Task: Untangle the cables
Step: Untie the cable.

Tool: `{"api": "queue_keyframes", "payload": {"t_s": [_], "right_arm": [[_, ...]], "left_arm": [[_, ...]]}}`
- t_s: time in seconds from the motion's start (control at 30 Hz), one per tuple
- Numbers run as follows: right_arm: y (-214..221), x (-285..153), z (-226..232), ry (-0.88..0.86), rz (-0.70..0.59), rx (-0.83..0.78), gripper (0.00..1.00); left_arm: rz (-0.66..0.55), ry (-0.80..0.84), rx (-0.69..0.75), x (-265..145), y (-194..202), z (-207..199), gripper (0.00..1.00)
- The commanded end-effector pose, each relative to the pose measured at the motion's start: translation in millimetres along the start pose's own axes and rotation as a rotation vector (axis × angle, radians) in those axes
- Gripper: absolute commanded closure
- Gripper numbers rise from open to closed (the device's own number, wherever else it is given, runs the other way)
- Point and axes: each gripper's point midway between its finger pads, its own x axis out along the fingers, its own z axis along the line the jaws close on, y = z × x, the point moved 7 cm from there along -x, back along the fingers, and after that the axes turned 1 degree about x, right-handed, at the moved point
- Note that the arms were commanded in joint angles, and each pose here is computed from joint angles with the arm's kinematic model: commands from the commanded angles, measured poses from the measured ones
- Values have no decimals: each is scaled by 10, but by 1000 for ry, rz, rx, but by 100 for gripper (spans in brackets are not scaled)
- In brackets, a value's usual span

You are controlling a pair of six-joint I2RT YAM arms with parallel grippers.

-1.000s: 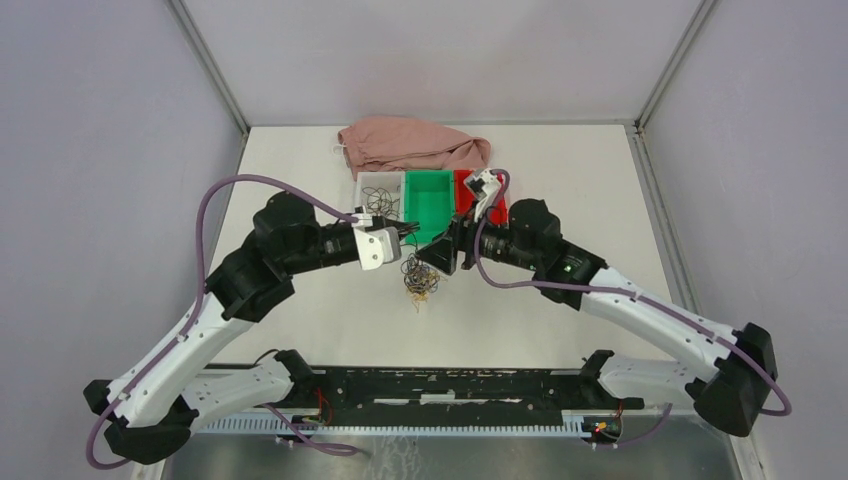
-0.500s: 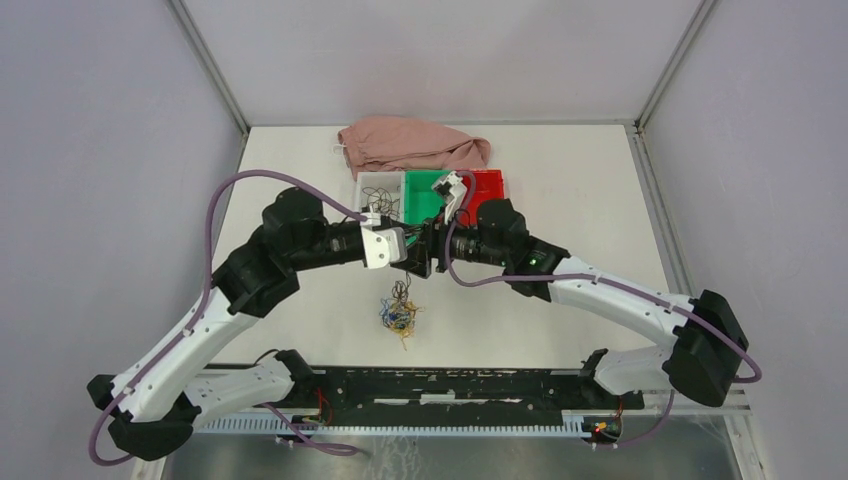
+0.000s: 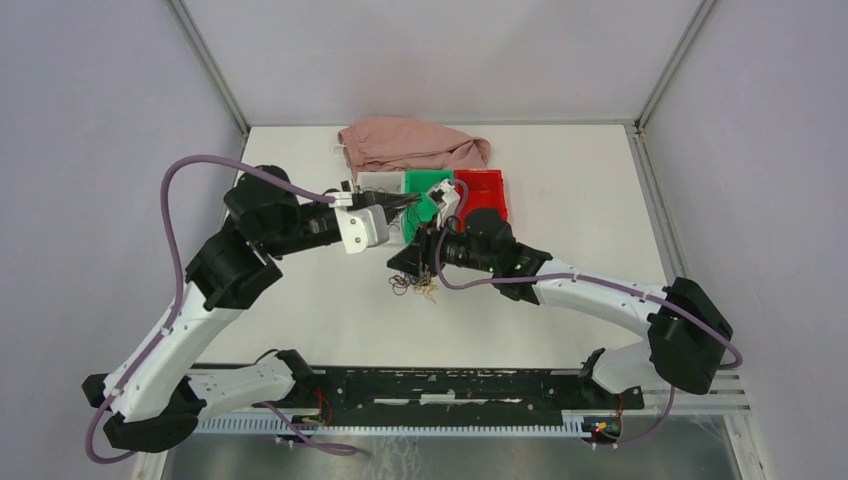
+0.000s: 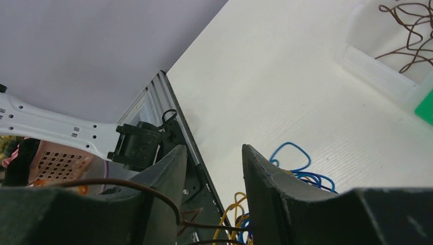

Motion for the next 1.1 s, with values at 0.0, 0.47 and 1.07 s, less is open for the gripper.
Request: {"api": "queue_keyframes", "payload": {"t_s": [0.0, 0.47, 1.07], "right_arm": [[88, 59, -114, 25, -33, 16, 50], [600, 21, -666, 236, 25, 31, 54], [797, -96, -814, 293, 43, 24, 46]], "left_arm": [[-107, -61, 52, -78, -365, 215, 97], [-135, -181, 209, -243, -657, 495, 97], [-46, -741, 554, -435, -1024, 1411, 97]]}}
